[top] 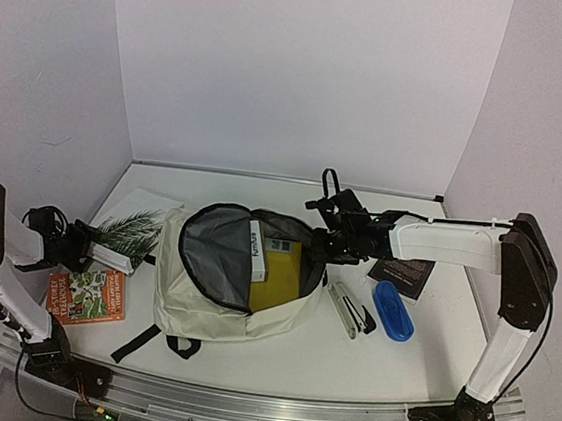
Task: Pack the student bag
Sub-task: Pick up the book from the center of the board.
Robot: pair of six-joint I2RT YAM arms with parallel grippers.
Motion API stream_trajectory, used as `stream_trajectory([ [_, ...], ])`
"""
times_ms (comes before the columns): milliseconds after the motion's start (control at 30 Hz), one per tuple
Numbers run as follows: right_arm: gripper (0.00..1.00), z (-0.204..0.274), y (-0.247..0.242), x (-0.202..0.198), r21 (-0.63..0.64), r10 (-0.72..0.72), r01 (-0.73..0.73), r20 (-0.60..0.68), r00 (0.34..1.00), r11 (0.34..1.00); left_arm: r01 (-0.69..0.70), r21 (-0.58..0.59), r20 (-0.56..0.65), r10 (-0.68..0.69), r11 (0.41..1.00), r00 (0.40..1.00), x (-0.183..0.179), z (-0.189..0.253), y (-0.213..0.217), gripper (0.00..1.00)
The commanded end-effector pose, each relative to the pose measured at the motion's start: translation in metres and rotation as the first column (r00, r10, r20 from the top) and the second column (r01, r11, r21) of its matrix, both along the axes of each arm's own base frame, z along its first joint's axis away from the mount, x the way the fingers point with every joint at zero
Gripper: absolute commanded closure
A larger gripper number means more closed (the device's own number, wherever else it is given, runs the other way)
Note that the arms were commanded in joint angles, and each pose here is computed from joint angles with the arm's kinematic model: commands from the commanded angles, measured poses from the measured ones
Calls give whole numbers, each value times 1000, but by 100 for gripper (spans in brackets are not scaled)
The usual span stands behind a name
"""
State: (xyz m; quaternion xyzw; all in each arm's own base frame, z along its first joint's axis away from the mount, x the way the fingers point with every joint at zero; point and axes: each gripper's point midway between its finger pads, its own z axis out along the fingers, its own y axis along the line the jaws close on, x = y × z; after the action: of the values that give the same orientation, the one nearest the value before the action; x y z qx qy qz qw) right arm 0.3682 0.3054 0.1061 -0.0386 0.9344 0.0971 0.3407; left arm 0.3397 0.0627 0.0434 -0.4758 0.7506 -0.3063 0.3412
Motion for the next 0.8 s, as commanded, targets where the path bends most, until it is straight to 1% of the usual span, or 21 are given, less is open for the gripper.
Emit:
stream_trajectory([
  [0,90,20,4,7,28,-1,-1,44,999,1000,30,2,88,-30,1000,996,12,3,0,27],
  [167,89,22,6,9,32,-2,1,48,999,999,59,-2,148,-58,998,987,18,4,-4,39],
  [267,89,24,6,9,35,-2,0,51,999,999,77,17,185,-78,997,980,21,12,-6,48],
  [333,89,24,6,9,36,-2,1,51,999,999,84,34,212,-90,996,973,20,21,-7,51],
  [600,89,25,6,10,39,-4,2,53,999,999,84,106,300,-113,991,947,12,70,-10,62],
  [767,89,26,7,10,41,-2,0,54,999,999,83,161,347,-135,983,928,2,111,-14,63],
])
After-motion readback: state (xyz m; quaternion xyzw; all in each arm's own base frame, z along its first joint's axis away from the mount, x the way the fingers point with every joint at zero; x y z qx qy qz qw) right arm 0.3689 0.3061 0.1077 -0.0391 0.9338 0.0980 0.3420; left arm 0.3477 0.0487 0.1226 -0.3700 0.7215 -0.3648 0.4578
